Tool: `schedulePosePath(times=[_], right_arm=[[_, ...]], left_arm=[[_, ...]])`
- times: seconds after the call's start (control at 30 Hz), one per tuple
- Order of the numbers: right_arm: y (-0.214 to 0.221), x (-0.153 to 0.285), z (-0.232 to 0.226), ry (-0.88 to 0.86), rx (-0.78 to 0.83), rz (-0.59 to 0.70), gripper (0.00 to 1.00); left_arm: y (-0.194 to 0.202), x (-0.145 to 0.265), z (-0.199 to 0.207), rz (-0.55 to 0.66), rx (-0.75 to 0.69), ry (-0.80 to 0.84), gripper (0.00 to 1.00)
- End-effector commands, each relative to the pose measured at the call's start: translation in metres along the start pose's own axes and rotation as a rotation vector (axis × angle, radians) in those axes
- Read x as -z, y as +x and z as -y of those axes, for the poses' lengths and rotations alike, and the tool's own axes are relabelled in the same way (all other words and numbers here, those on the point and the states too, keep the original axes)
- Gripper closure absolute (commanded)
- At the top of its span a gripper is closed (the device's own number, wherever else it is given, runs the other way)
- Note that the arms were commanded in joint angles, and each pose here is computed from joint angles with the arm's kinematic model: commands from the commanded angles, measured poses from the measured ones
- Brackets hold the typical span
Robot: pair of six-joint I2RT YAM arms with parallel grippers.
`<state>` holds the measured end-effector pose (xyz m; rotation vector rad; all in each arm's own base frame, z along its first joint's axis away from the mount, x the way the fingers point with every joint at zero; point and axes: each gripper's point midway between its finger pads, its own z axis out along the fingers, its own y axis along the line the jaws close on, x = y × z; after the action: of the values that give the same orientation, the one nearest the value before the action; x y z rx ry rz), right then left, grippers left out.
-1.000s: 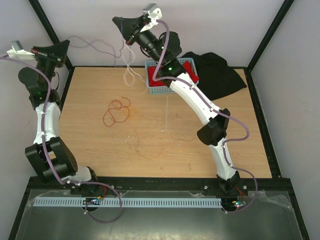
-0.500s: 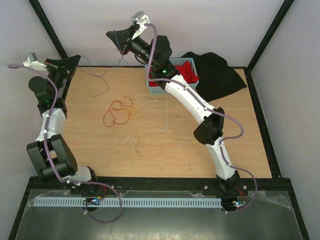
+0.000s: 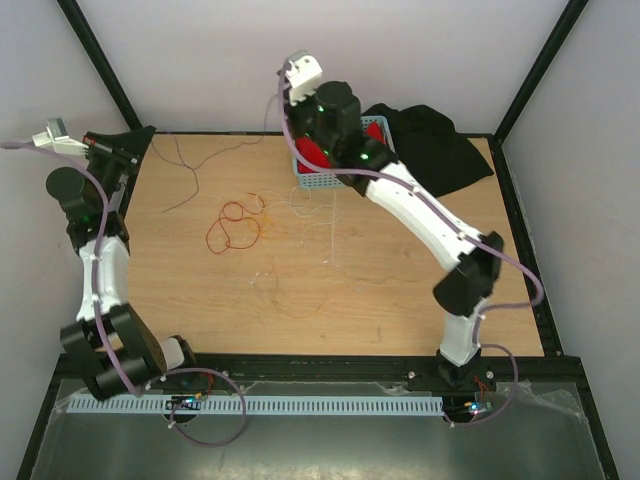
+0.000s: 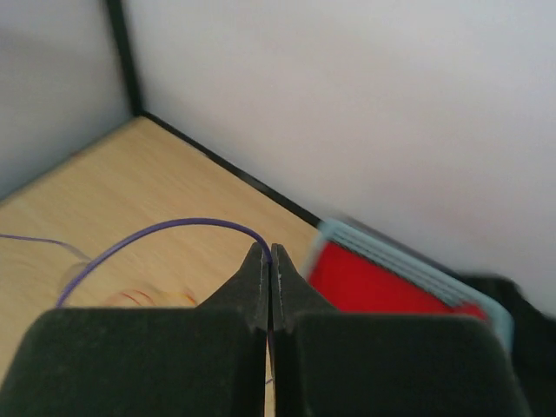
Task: Zip-tie the wires
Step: Untie the cable at the center of the board, then straighten the cable at the center of the board.
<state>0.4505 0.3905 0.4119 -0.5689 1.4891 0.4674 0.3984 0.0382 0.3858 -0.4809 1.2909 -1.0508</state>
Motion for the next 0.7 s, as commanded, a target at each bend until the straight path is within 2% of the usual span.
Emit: schedulePosePath(times=[0.0, 0.13, 0.23, 0.37, 0.5, 0.67], right_arm=[[0.007, 0.074, 0.075, 0.343, 0.187, -0.135, 1.0], [0.028, 0.133, 0.113, 0.515, 0.302, -0.261, 1.0], [0.047, 0.181, 0.146, 0.661, 0.373, -0.37, 1.0], [0.061, 0.248, 0.187, 0.827, 0.382, -0.453, 1.0], [0.082, 0.303, 0.217, 0.929, 0.387, -0.526, 1.0], [0.112, 0.354, 0.239, 1.006, 0.393, -0.622, 1.0]], left_arm=[[0.007, 0.022, 0.028, -0.025, -0.219, 0.001, 0.99], [0.028, 0.023, 0.039, -0.147, -0.238, 0.045, 1.0], [0.054, 0.026, 0.056, -0.287, -0.264, 0.086, 1.0], [0.094, 0.043, 0.068, -0.435, -0.268, 0.089, 1.0], [0.133, 0.065, 0.052, -0.507, -0.175, -0.017, 1.0], [0.183, 0.091, 0.016, -0.534, -0.091, -0.191, 1.0]])
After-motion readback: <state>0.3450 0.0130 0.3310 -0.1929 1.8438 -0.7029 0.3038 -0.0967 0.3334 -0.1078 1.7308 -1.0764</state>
